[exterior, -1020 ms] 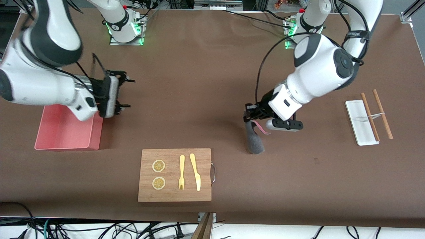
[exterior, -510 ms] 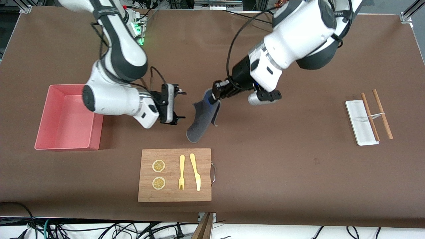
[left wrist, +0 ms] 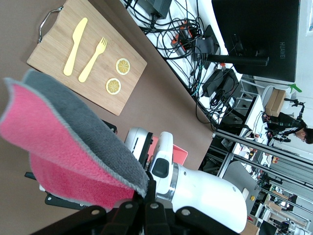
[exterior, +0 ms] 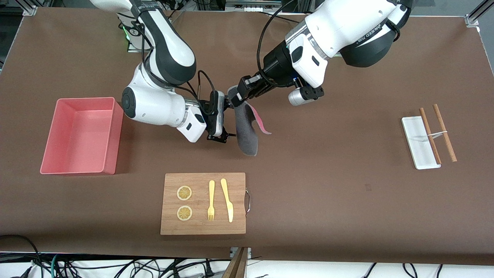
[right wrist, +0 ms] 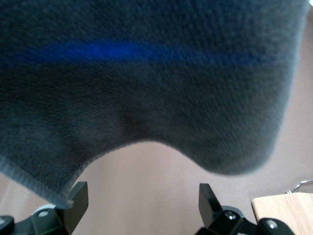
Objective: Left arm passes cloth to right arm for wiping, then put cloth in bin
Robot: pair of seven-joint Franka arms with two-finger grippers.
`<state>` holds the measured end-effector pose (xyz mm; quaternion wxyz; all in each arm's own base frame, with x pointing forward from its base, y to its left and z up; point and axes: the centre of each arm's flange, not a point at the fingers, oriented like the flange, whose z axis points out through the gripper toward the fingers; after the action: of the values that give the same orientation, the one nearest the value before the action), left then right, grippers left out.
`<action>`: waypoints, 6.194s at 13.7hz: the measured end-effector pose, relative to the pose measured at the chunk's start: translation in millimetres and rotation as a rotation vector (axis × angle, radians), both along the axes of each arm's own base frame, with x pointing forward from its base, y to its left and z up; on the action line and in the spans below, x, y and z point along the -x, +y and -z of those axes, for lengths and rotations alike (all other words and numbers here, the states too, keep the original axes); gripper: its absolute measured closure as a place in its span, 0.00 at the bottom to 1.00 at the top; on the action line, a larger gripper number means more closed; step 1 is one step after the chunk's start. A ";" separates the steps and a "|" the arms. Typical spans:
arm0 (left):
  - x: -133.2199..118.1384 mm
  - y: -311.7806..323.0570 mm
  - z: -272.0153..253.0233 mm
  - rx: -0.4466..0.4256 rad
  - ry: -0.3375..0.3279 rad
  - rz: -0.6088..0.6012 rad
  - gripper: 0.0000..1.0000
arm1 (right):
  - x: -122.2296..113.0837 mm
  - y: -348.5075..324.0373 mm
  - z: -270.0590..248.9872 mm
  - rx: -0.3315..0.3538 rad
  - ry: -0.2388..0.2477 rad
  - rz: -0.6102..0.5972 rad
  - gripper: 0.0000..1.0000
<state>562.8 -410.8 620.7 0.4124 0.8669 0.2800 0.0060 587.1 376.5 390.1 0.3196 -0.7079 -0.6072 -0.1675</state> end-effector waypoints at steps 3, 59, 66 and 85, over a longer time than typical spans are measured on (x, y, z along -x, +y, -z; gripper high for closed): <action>-1.1 1.7 -3.4 0.005 -0.003 -0.005 0.98 | -5.8 -1.7 -10.5 -0.012 -0.018 0.008 0.00; 19.7 10.0 -29.0 -0.123 0.034 -0.014 0.03 | -12.6 -132.9 -160.7 0.285 0.196 0.280 0.98; -3.2 91.1 23.4 -0.577 0.022 0.313 0.00 | -10.0 -214.1 -138.8 0.714 0.391 0.730 0.98; -9.9 399.7 49.4 -0.879 -0.001 0.840 0.00 | -6.9 -243.0 92.3 0.870 0.388 1.149 0.98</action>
<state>572.7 -11.1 571.2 -0.0170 0.9924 -0.1148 -0.0415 594.0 133.5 297.9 -0.0259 -0.9932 -0.0856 0.0750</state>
